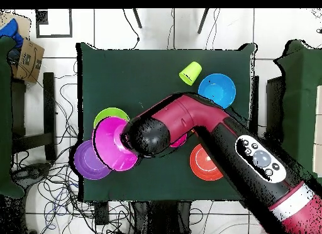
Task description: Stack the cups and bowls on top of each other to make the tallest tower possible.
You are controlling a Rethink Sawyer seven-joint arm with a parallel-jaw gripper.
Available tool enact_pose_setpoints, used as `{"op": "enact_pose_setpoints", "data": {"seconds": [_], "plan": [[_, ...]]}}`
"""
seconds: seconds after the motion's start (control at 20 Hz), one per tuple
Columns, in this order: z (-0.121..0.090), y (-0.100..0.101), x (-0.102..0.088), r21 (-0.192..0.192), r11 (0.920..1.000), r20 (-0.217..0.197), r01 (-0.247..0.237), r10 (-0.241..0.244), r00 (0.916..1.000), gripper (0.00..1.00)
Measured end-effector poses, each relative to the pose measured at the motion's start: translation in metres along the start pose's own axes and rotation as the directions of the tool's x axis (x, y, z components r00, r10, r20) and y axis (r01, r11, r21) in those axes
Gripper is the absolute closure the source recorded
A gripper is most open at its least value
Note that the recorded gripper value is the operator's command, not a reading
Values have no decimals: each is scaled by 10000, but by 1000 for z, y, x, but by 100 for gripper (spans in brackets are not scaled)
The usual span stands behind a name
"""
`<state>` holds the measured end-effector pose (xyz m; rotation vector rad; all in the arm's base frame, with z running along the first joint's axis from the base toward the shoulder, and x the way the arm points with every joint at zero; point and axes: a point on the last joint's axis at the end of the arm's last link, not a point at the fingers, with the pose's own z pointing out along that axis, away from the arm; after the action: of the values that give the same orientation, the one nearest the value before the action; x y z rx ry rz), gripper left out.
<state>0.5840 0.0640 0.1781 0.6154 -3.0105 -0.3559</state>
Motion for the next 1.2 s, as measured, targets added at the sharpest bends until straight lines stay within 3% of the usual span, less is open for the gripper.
{"op": "enact_pose_setpoints", "data": {"seconds": [0.3, 0.6, 0.9, 1.2], "plan": [[2, -19, -15, -279, 9986, 262, -456, 464, 9986, 100], [4, -32, -26, -532, 9979, 526, -363, 391, 9978, 100], [10, -53, -40, -753, 9941, 974, 787, -712, 9927, 100], [14, -74, -39, -848, 9811, 1286, 1739, -1623, 9783, 100]]}}
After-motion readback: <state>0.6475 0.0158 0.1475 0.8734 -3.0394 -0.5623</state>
